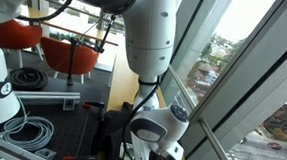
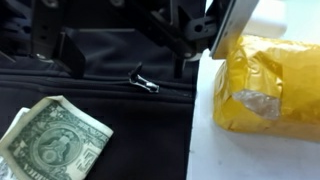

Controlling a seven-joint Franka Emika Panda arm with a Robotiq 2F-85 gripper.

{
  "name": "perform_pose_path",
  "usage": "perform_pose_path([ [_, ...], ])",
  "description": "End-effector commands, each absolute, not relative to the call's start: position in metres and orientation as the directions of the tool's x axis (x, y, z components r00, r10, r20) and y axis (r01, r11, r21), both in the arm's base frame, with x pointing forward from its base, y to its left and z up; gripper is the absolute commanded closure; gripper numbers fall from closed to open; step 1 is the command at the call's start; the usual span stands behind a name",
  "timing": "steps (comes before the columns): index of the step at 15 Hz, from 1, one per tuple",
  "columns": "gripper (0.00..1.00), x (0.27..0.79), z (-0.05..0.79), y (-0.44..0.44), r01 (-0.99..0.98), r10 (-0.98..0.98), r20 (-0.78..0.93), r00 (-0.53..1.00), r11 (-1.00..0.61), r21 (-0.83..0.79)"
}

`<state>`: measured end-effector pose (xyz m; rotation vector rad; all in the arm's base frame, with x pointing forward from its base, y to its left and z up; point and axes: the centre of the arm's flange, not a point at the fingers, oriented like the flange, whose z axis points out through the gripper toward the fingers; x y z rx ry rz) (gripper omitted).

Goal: Zip up the cloth

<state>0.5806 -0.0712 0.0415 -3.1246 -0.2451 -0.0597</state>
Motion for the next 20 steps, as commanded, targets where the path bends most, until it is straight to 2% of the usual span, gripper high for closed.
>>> perform_pose_path([
  [1, 0.44, 0.590, 0.043, -0.075, 0.142, 0.142, 0.055, 0.988, -0.990, 0.005],
  [6, 0.82, 0.593, 0.046, -0.073, 0.133, 0.134, 0.057, 0.989, -0.991, 0.007],
  [9, 1.00, 0.579, 0.039, -0.066, 0.138, 0.138, 0.028, 0.990, -0.990, 0.001],
  [20, 0.98, 0.576, 0.042, -0.064, 0.124, 0.124, 0.016, 0.992, -0.992, -0.004],
])
